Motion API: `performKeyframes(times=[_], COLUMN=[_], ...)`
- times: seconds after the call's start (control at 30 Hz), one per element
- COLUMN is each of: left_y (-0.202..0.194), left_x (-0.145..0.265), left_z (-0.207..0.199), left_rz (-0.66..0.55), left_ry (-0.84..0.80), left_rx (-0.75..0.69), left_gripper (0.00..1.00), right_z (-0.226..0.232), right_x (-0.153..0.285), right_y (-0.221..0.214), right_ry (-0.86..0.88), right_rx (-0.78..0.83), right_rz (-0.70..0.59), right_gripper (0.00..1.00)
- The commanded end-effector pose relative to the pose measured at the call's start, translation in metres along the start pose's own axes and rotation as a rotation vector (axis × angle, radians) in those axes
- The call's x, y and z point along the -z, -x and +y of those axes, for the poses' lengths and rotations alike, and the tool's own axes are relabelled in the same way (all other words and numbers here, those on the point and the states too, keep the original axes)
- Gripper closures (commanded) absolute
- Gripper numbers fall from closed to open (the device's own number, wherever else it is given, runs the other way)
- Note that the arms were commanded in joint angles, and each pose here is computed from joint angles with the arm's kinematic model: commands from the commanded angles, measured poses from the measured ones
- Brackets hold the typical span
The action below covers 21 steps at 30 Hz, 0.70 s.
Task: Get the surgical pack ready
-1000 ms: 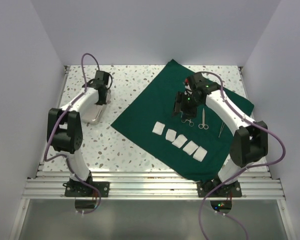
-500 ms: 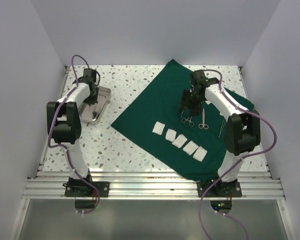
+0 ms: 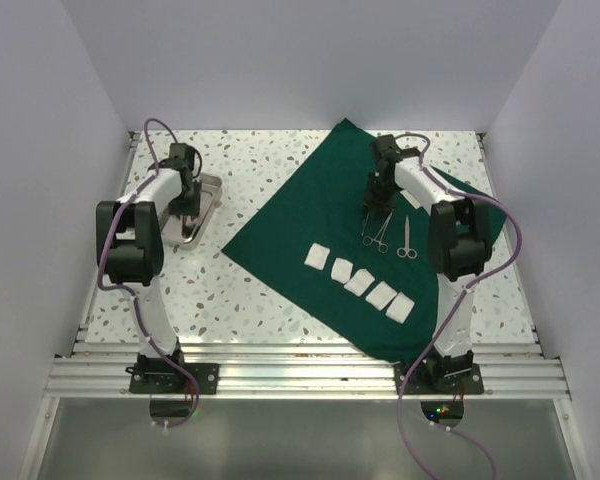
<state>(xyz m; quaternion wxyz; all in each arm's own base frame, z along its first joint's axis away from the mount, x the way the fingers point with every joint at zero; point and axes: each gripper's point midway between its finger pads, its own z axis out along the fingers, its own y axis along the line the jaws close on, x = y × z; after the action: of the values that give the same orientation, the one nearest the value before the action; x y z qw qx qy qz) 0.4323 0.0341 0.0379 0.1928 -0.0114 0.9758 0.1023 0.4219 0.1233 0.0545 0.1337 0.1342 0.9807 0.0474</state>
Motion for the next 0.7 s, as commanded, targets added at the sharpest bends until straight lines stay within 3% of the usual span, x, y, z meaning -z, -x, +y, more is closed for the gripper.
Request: performKeyframes(times=[0.0, 0.37, 0.6, 0.67], left_y=[0.009, 0.025, 0.013, 0.012], left_x=[0.02, 0.058, 0.075, 0.083], left_z=[0.002, 0.002, -0.005, -0.006], left_rz=[-0.052, -0.141, -0.145, -0.16], left_ry=[-0.013, -0.091, -0.132, -0.148], left_rx=[0.054, 0.17, 0.234, 0.245], left_gripper=[0.58, 0.51, 0.47, 0.46], right_z=[0.014, 0.013, 0.017, 0.015], right_x=[0.002, -0.022, -0.033, -0.037], right_y=[0.024, 0.01, 0.006, 0.004], right_ry=[0.025, -0.014, -0.029, -0.046], right_rx=[-0.019, -0.005, 0.004, 0.005], right_rz=[-0.068, -0.022, -0.01, 0.001], right_gripper=[0.66, 0.65, 0.69, 0.74])
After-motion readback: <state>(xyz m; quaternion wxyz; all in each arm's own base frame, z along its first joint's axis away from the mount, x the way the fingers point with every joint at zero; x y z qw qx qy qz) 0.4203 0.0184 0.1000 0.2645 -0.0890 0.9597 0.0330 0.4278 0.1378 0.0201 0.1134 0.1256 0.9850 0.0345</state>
